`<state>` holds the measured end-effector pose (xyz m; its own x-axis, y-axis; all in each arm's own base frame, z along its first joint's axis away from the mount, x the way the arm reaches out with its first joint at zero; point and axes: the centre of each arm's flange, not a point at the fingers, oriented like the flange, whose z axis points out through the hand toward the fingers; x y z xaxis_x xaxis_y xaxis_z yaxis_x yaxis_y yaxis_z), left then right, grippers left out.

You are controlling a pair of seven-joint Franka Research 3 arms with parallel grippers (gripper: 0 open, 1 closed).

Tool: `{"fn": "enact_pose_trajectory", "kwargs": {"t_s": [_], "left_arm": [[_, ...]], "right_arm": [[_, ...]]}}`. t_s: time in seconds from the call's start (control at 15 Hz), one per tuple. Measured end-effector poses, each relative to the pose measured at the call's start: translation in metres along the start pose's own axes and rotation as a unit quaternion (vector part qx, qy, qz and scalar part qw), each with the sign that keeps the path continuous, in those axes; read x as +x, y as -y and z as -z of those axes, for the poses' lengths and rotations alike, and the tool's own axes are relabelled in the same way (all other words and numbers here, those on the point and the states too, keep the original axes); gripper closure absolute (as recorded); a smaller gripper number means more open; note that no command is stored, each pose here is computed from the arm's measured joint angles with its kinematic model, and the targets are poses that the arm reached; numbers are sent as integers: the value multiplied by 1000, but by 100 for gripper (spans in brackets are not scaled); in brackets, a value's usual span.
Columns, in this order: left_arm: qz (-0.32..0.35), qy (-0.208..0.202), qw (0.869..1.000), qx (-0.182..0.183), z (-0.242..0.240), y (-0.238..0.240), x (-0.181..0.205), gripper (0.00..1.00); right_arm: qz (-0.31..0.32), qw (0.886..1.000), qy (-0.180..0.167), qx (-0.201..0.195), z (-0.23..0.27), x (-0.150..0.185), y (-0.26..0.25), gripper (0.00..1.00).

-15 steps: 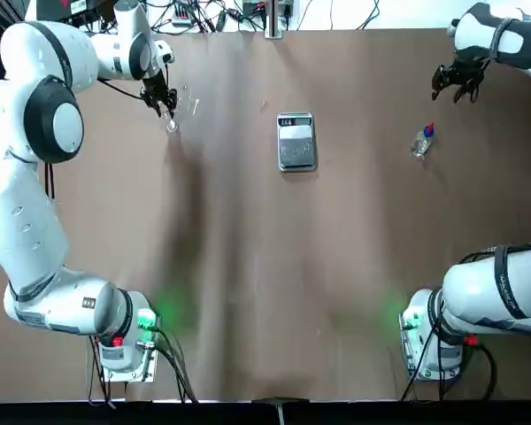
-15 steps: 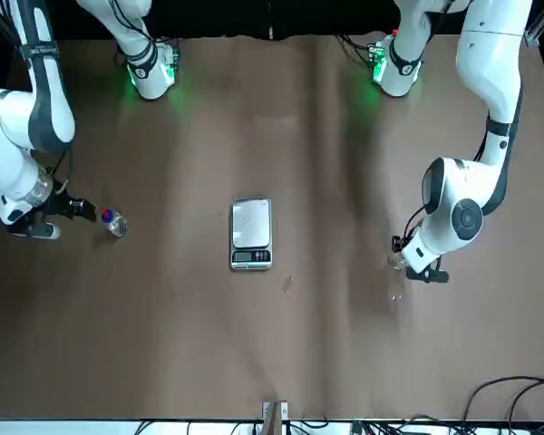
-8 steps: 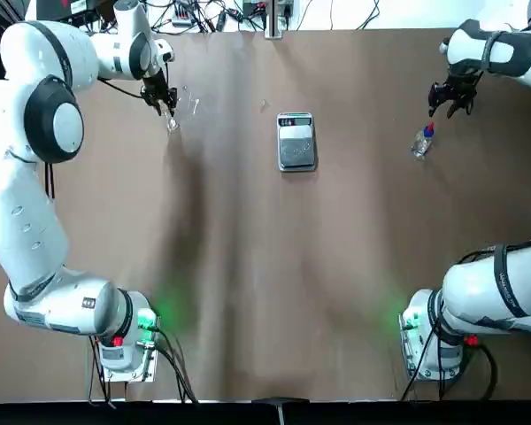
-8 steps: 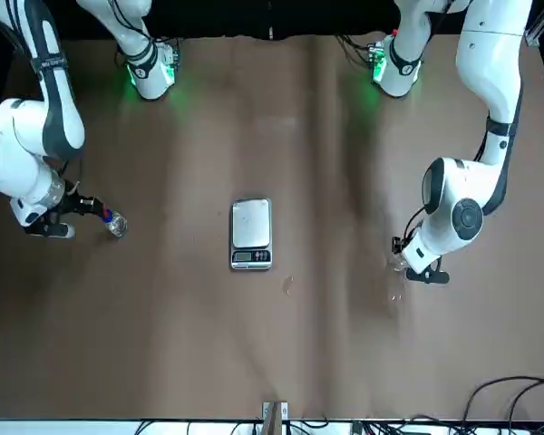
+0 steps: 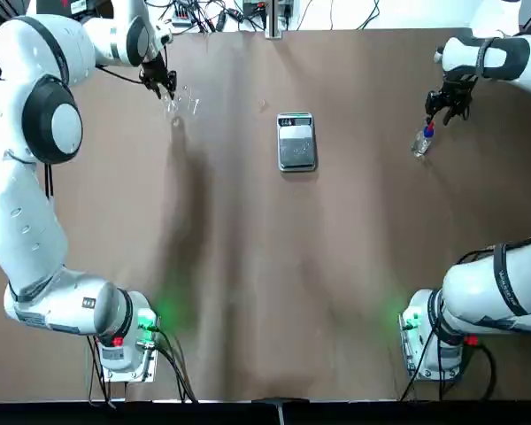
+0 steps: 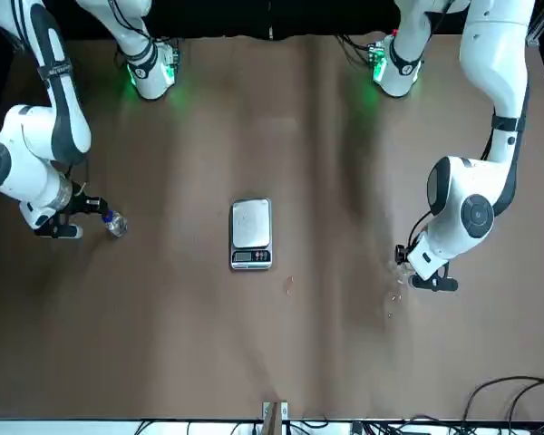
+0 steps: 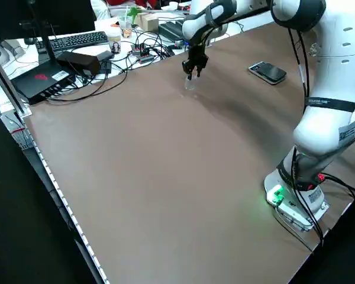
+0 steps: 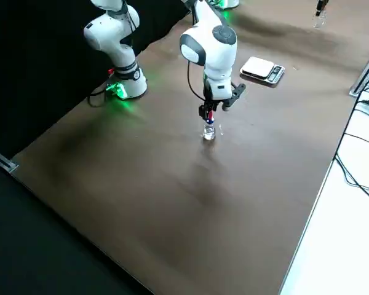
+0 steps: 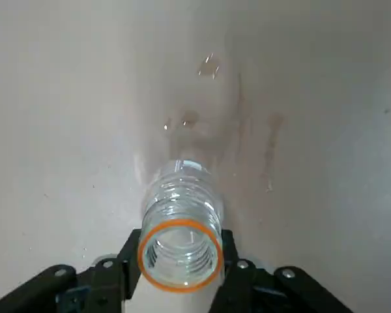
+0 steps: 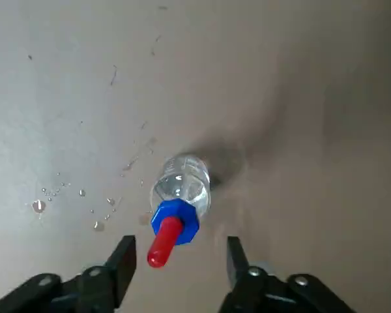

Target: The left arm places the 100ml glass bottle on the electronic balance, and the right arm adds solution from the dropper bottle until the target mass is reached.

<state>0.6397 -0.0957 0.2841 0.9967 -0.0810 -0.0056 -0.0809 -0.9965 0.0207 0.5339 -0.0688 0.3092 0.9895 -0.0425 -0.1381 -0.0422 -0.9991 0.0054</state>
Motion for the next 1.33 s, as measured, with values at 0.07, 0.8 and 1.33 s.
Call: {"fn": "enact_pose_trajectory", "kwargs": {"t_s": [0.07, 0.8, 1.33], "left_arm": [[3, -5, 1000, -3, 8, -7, 1, 49], [29, 44, 999, -8, 50, -261, -43, 49], [8, 11, 999, -38, 18, -410, -75, 49]], "right_arm": [[0, 1000, 2, 0, -2, -1, 0, 37], [6, 1000, 2, -7, -11, -2, 0, 49], [7, 1000, -3, -8, -11, -1, 0, 59]]}}
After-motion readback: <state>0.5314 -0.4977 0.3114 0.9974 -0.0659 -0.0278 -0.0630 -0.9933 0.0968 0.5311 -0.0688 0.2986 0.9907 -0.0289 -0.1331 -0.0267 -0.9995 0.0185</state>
